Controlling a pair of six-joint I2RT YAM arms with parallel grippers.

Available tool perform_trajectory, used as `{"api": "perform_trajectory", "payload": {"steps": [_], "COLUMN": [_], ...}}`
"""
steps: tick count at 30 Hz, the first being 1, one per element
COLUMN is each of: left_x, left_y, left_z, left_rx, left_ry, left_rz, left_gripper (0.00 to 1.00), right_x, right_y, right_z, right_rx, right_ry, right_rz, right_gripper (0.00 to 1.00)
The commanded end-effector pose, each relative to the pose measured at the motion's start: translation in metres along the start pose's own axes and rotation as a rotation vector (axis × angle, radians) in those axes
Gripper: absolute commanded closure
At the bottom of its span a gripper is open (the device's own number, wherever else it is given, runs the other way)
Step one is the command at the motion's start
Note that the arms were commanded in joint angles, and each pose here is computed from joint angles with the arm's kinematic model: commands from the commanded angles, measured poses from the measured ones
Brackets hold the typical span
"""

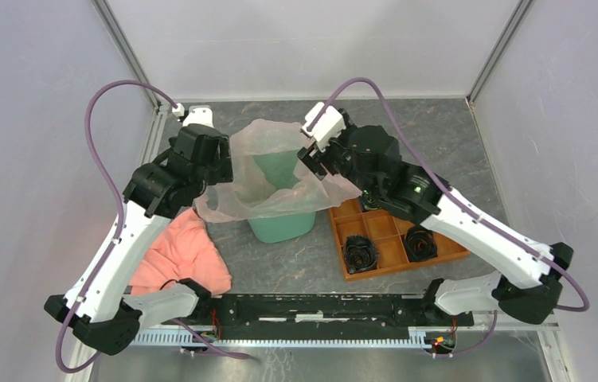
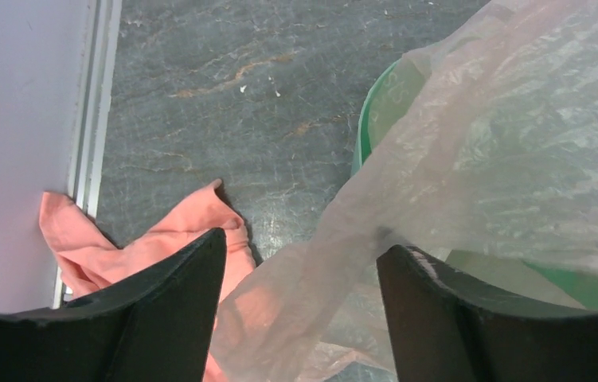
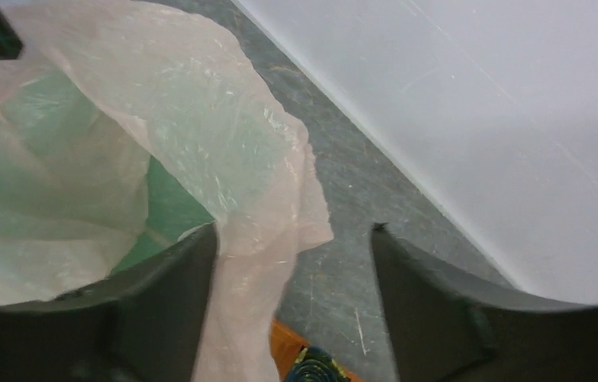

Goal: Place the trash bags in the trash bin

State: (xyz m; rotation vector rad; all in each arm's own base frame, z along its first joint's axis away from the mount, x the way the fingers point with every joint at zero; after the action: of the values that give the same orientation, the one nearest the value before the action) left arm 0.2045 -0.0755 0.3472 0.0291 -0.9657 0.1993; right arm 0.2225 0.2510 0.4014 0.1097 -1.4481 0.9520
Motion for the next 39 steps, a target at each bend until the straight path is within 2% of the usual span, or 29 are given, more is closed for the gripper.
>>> {"api": "perform_trajectory", "payload": {"steps": [1, 4, 6, 8, 11, 13, 16, 19, 21, 25, 30, 34, 36, 39], "left_x": [0.01, 0.012, 0.014, 0.014, 0.016, 0.016, 0.017, 0.017, 0.018, 0.02, 0.025, 0.019, 0.016, 0.013], "left_y": [-0.003, -0.007, -0.01, -0.012, -0.015, -0.019, -0.025, -0.031, -0.035, -0.035, -0.036, -0.051, -0.065, -0.081], "left_z": [-0.006, -0.008, -0.009, -0.01, -0.01, -0.007, -0.004, -0.004, -0.004, -0.004, 0.002, 0.009, 0.016, 0.018], "left_rx": [0.006, -0.002, -0.014, -0.022, -0.041, -0.071, -0.134, -0.177, -0.2, -0.195, -0.23, -0.4, -0.552, -0.677], "left_ry": [-0.05, -0.043, -0.039, -0.032, -0.02, -0.011, 0.007, 0.016, 0.024, 0.024, 0.018, 0.069, 0.101, 0.155], "left_rz": [-0.028, -0.031, -0.038, -0.045, -0.048, -0.047, -0.036, -0.029, -0.029, -0.029, -0.018, -0.042, -0.039, -0.029], "left_gripper": [0.3, 0.47, 0.59, 0.68, 0.88, 0.96, 0.98, 0.98, 0.98, 0.98, 0.98, 0.98, 0.98, 0.98], "right_x": [-0.003, -0.001, -0.004, -0.009, -0.021, -0.024, -0.038, -0.053, -0.06, -0.055, -0.055, -0.062, -0.063, -0.065], "right_y": [0.001, -0.002, -0.008, -0.014, -0.009, 0.003, 0.021, 0.033, 0.037, 0.028, 0.006, -0.004, -0.001, 0.014], "right_z": [-0.026, -0.038, -0.048, -0.061, -0.08, -0.086, -0.092, -0.094, -0.091, -0.085, -0.09, -0.106, -0.112, -0.117], "right_rx": [-0.086, -0.104, -0.09, -0.015, 0.226, 0.429, 0.607, 0.726, 0.755, 0.781, 0.873, 0.732, 0.718, 0.724], "right_ry": [-0.001, -0.021, -0.047, -0.073, -0.1, -0.089, 0.015, 0.123, 0.162, 0.063, -0.098, -0.024, -0.008, 0.027], "right_rz": [0.021, 0.015, -0.003, -0.04, -0.118, -0.167, -0.244, -0.295, -0.307, -0.36, -0.628, -0.621, -0.625, -0.603], "right_gripper": [0.31, 0.42, 0.62, 0.76, 0.8, 0.82, 0.82, 0.92, 0.94, 0.94, 0.96, 0.94, 0.93, 0.92]}}
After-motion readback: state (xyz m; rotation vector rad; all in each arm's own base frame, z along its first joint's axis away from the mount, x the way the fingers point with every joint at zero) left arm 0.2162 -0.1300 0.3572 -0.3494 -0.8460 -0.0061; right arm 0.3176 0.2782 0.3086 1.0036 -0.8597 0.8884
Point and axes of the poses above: each gripper's point midway between its finger pads, its own z axis back along the fingers, its own y axis along the line the jaws close on, x = y × z, the point moved 7 cm from there along z, back along the fingers, and after that the axes turned 8 degrees about z, right-handed, at the moved point
